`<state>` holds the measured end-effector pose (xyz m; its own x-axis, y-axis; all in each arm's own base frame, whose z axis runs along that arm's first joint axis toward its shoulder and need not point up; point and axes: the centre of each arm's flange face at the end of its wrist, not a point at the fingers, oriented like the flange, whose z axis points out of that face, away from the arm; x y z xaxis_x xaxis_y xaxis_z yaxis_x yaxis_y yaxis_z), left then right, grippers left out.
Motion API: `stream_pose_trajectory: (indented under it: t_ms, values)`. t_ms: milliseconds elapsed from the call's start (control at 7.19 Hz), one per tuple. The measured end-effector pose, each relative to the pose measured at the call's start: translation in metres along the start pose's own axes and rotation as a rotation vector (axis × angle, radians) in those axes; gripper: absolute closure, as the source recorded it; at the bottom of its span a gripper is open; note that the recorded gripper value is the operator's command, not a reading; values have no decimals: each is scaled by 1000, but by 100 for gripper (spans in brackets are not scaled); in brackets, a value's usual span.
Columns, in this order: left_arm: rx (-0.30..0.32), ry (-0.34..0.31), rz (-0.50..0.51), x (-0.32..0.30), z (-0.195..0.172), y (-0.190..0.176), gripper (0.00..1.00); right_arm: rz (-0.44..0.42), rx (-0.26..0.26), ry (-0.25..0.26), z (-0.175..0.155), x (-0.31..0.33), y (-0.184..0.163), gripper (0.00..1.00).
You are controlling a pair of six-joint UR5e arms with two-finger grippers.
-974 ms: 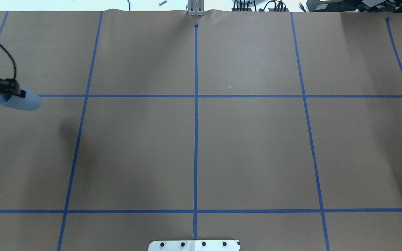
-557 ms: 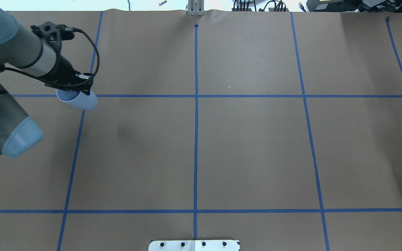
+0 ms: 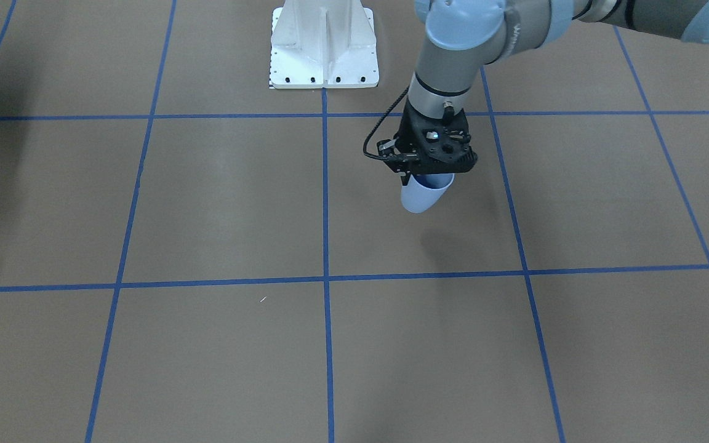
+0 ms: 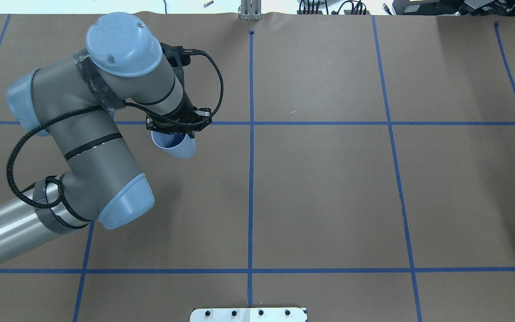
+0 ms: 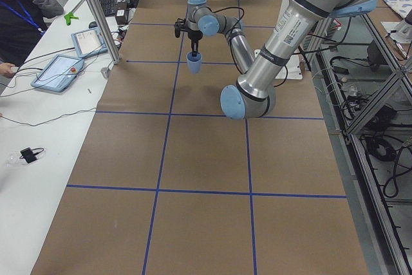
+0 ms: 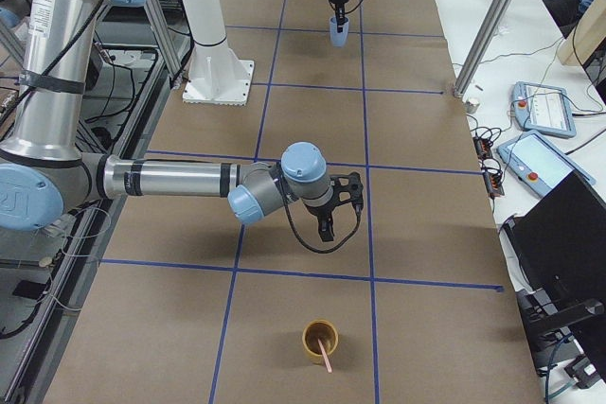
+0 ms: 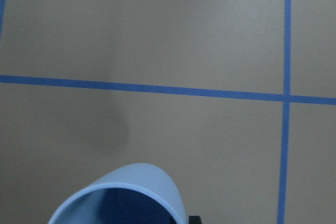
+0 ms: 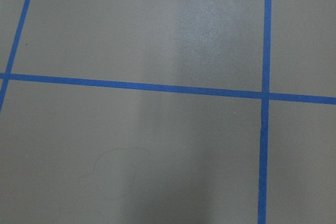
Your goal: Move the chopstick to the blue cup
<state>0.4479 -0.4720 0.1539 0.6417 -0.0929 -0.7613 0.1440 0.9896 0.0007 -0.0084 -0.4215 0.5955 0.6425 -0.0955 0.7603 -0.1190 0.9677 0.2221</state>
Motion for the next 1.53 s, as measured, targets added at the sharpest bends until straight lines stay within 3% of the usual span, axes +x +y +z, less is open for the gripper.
stream_pose_trajectory:
  t_ms: [557,1391,1530]
  values:
    - [17,-6,-38,73,11,32,100,2,2,7,0,1,0,0]
    - [-3,-83,-22,149,79,82,100,5,0,9,1,2,0,0]
    - [-7,-87,-18,150,85,84,89,5,-1,9,1,2,0,0]
